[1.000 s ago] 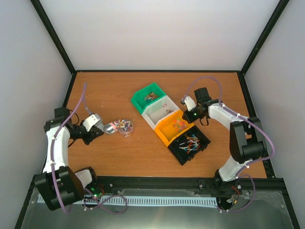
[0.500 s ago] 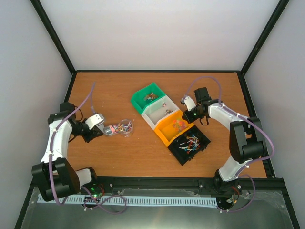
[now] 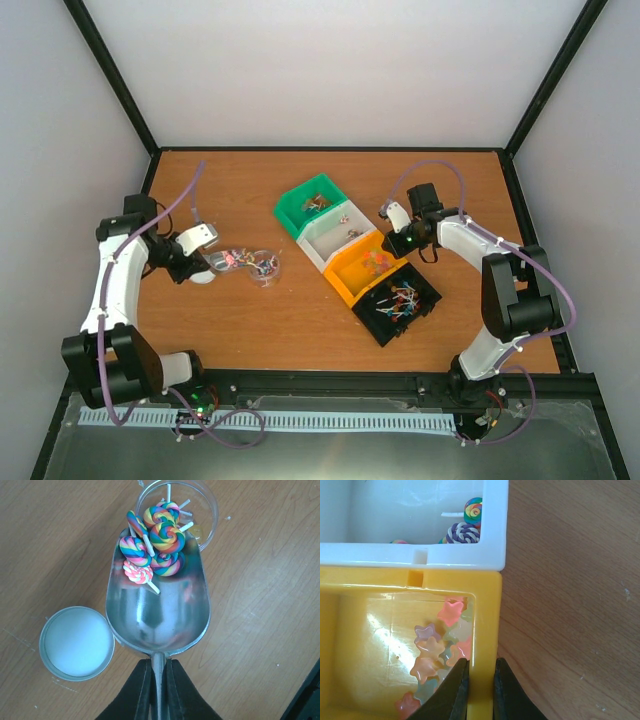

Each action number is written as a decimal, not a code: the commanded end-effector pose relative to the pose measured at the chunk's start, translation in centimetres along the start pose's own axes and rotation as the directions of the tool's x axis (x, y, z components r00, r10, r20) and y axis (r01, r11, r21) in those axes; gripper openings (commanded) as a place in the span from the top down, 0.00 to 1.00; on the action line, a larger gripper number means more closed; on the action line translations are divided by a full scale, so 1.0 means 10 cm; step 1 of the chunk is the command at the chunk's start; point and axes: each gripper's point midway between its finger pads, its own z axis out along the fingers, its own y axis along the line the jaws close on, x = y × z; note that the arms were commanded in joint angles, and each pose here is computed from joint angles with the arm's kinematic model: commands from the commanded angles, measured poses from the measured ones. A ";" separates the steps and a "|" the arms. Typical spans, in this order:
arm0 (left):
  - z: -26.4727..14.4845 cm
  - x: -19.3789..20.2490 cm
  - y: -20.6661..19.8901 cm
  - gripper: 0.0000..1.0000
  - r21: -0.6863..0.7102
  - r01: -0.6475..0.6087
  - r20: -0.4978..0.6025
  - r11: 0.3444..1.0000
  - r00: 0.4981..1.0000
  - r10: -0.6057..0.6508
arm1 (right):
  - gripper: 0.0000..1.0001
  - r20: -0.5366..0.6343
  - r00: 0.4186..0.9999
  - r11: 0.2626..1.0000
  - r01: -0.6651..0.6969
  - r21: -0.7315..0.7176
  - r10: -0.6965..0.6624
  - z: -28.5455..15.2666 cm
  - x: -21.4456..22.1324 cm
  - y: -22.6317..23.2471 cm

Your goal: Pack the candies

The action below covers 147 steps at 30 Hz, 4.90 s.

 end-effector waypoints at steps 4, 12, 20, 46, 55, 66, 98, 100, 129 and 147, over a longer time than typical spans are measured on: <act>-0.10 -0.10 -0.08 0.99 0.013 -0.063 -0.028 0.998 0.998 0.063 | 0.97 -0.087 0.996 0.999 0.014 -0.037 -0.017 0.13 0.24 0.07; -0.06 -0.17 -0.06 0.99 -0.011 -0.086 -0.069 0.996 0.994 0.085 | 0.97 -0.084 0.996 0.999 0.014 -0.036 -0.017 0.12 0.23 0.07; -0.01 -0.18 -0.05 0.99 -0.007 -0.101 -0.126 0.995 0.987 0.099 | 0.97 -0.086 0.996 0.999 0.015 -0.037 -0.019 0.12 0.24 0.07; -0.42 -0.69 -0.17 0.99 -0.192 -0.315 0.087 0.929 0.938 0.336 | 0.97 -0.078 0.997 0.999 -0.001 -0.049 -0.003 0.12 0.22 0.08; -0.51 -0.76 -0.20 0.99 -0.259 -0.370 0.103 0.892 0.908 0.406 | 0.97 -0.044 0.999 0.997 -0.023 -0.073 0.020 0.09 0.16 0.13; -0.12 -0.41 -0.12 0.99 -0.074 -0.304 -0.084 0.950 0.951 0.298 | 0.97 -0.050 0.999 0.997 -0.019 -0.075 0.016 0.10 0.17 0.14; -0.09 -0.50 0.00 0.99 -0.150 -0.499 -0.426 0.854 0.811 0.400 | 0.97 -0.041 0.999 0.997 -0.015 -0.070 0.012 0.07 0.16 0.14; -0.15 -0.57 -0.04 0.99 -0.162 -0.489 -0.393 0.857 0.829 0.398 | 0.97 -0.028 0.999 0.997 -0.029 -0.074 0.026 0.07 0.14 0.15; 0.58 -1.68 -2.16 0.99 0.167 -0.244 -0.212 0.955 0.937 0.277 | 0.27 0.061 0.991 0.983 -0.106 -0.153 0.117 -0.44 -0.13 0.14; 1.35 -1.77 -1.83 0.99 -0.120 -0.370 -0.431 0.921 0.855 0.287 | 0.56 -0.150 0.988 0.971 -0.078 -0.226 0.044 -0.42 0.64 0.35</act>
